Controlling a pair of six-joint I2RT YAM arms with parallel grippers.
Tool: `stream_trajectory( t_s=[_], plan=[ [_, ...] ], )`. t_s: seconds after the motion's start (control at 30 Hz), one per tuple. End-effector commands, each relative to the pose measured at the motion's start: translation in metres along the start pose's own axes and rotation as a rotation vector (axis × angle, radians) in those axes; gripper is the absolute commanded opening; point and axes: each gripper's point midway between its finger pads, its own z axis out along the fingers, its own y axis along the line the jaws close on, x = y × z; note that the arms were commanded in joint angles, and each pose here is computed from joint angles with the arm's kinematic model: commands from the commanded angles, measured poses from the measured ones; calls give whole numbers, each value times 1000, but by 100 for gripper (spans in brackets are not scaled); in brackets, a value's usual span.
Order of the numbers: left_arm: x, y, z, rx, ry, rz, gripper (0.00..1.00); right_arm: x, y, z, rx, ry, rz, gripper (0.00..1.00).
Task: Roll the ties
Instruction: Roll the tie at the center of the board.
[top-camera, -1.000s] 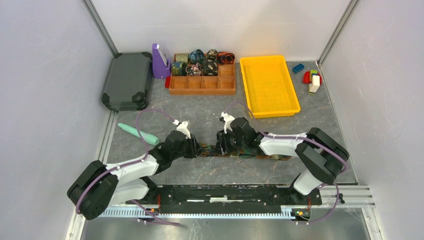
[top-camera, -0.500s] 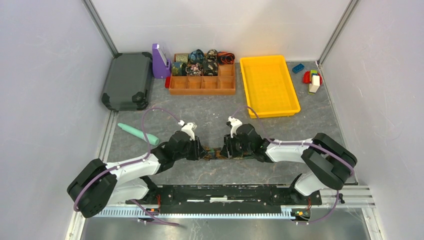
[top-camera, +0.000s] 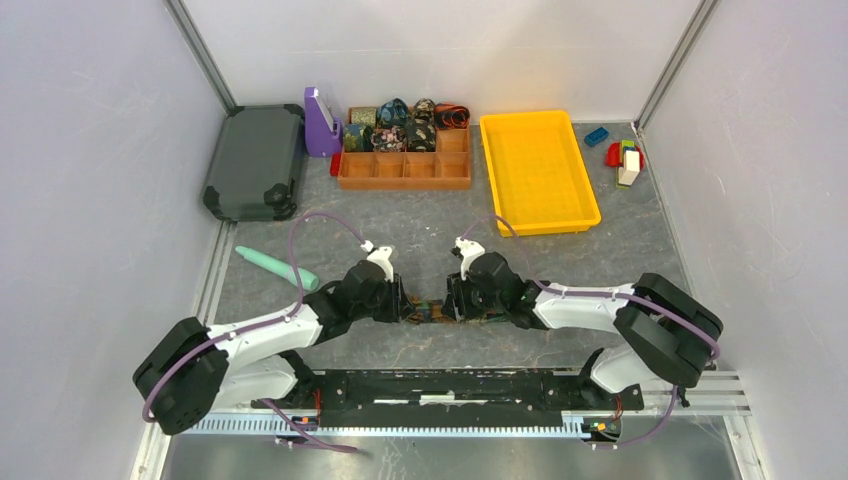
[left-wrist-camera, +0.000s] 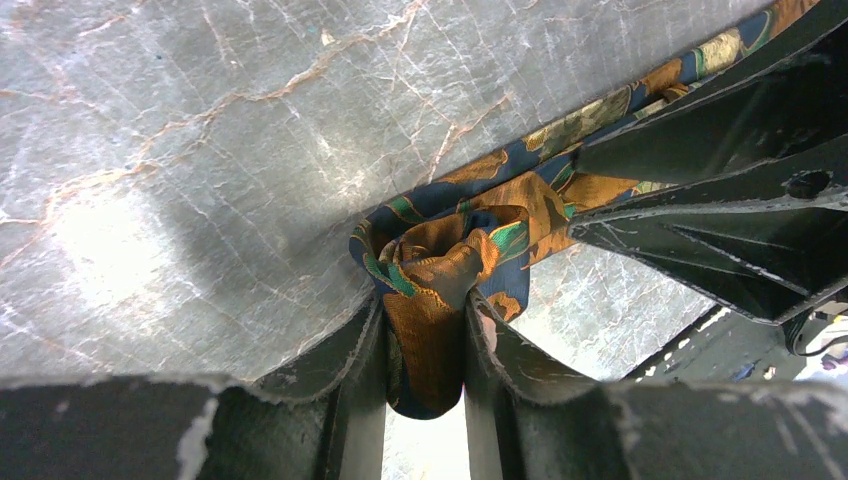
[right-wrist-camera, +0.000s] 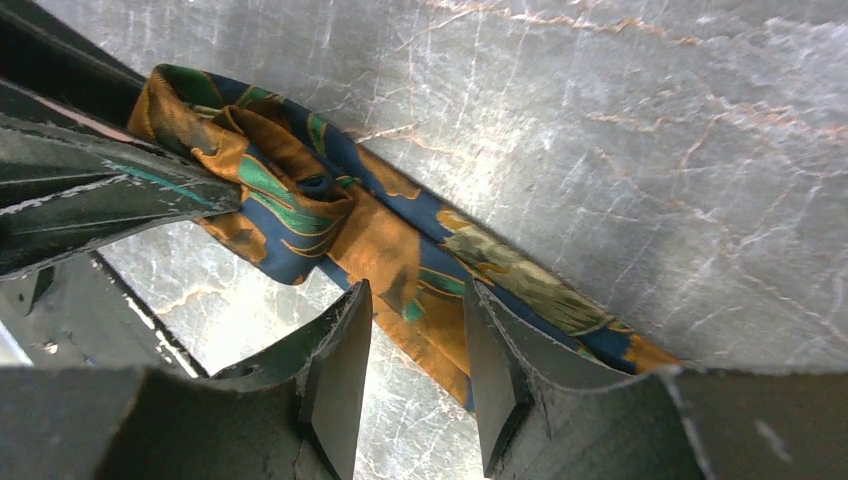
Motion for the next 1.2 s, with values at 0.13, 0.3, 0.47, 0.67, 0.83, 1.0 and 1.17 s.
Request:
stream_trajectory(
  t_s=[0.13, 0.3, 0.47, 0.67, 0.83, 1.0, 1.17],
  plan=[
    [-20, 4, -15, -99, -30, 0, 35, -53, -9, -11, 154, -77, -132, 47],
    [-23, 4, -16, -107, -32, 1, 35, -48, -25, 0, 193, -49, -139, 43],
    [-25, 5, -17, -119, -35, 2, 35, -22, -35, 5, 197, 3, -100, 41],
    [-28, 8, -19, -145, -40, 11, 35, 0, -36, 0, 180, 28, -31, 40],
    [-30, 10, -20, -158, -38, 22, 35, 14, -31, -2, 159, 53, -13, 41],
    [-31, 11, -22, -173, -35, 36, 35, 2, -30, -5, 177, 26, -26, 42],
    [-35, 15, -26, -210, -30, 58, 35, -38, -23, -10, 212, -38, -111, 45]
  ],
)
